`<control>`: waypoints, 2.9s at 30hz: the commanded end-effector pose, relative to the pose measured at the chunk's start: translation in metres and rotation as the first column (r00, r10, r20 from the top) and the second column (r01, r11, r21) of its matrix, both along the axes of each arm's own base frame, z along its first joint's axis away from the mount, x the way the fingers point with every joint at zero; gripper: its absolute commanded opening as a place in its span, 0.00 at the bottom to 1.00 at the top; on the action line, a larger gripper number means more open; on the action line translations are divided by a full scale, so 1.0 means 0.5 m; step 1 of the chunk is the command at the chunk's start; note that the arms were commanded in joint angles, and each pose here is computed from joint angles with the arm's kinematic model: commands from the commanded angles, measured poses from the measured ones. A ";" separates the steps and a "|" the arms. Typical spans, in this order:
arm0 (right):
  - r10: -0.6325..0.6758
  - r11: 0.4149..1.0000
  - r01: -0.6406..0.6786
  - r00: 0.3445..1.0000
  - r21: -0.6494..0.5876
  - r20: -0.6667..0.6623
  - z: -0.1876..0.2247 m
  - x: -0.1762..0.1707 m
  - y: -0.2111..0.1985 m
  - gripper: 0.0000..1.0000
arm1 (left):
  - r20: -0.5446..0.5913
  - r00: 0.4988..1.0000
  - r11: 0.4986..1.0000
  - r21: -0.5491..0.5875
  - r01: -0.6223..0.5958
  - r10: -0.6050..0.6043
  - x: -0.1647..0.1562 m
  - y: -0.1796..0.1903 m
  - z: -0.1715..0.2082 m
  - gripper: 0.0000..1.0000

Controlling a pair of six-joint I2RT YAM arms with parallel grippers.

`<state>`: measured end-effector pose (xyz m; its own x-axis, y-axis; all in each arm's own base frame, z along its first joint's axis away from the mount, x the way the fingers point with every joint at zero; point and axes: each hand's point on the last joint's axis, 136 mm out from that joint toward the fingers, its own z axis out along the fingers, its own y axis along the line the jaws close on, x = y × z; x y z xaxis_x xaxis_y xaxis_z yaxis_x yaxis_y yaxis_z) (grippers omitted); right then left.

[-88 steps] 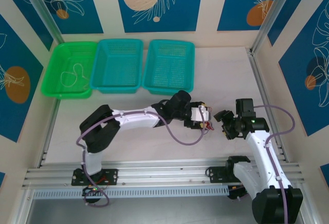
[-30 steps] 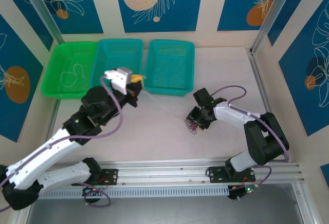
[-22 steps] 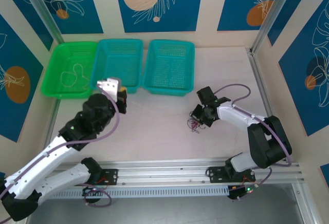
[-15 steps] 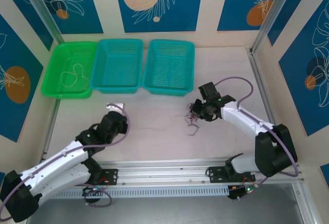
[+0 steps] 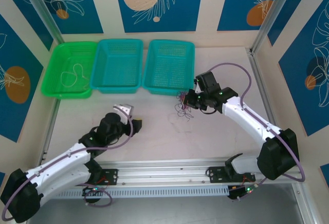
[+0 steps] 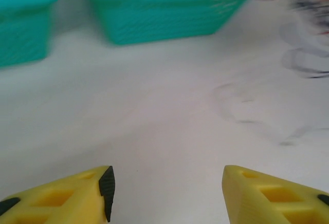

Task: Untangle the cables

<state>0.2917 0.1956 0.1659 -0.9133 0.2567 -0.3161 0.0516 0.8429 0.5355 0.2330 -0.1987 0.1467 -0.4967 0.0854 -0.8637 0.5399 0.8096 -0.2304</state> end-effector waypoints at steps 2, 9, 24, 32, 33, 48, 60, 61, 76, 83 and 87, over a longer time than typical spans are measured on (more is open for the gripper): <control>0.023 0.999 -0.023 0.999 0.027 0.026 0.045 -0.006 0.008 0.00 | 0.238 0.874 0.879 -0.126 0.460 -0.423 -0.068 -0.160 0.158 0.59; -0.009 0.997 0.006 0.999 0.073 0.049 0.082 -0.006 0.010 0.00 | 0.288 0.814 0.793 -0.218 0.569 -0.504 -0.097 -0.279 0.167 0.62; -0.017 0.992 0.014 1.000 0.122 0.021 0.094 -0.017 0.024 0.00 | 0.180 0.949 0.877 -0.367 0.310 -0.260 0.038 -0.386 0.102 0.62; -0.078 0.994 0.079 0.997 0.075 -0.018 0.065 -0.020 0.002 0.00 | 0.231 0.927 0.873 -0.330 0.360 -0.295 0.031 -0.392 0.139 0.06; -0.099 0.993 0.100 0.995 0.057 -0.021 0.059 -0.017 -0.008 0.00 | 0.233 0.926 0.875 -0.322 0.363 -0.298 0.028 -0.388 0.140 0.00; -0.526 0.850 0.507 0.831 -0.141 -0.182 -0.127 -0.019 -0.288 0.18 | 0.245 0.933 0.943 -0.141 0.302 -0.262 -0.005 -0.263 0.146 0.00; -0.600 0.799 0.596 0.778 -0.085 -0.185 -0.142 -0.013 -0.358 0.16 | 0.250 0.968 0.985 -0.169 0.041 0.003 0.038 -0.039 0.286 0.00; -0.591 0.805 0.589 0.784 -0.072 -0.188 -0.140 -0.011 -0.351 0.16 | 0.265 0.964 0.984 -0.177 0.031 0.018 0.040 -0.025 0.312 0.00; -0.491 0.868 0.497 0.859 0.005 -0.145 -0.073 -0.003 -0.280 0.16 | 0.411 0.826 0.922 -0.128 -0.367 0.386 0.298 0.231 0.630 0.00; -0.458 0.887 0.462 0.882 0.012 -0.111 -0.035 -0.014 -0.267 0.16 | 0.357 0.732 0.807 -0.134 -0.575 0.581 0.450 0.439 0.625 0.00; -0.460 0.886 0.464 0.883 0.018 -0.097 -0.026 -0.021 -0.267 0.16 | 0.262 0.709 0.753 -0.137 -0.644 0.655 0.506 0.545 0.575 0.00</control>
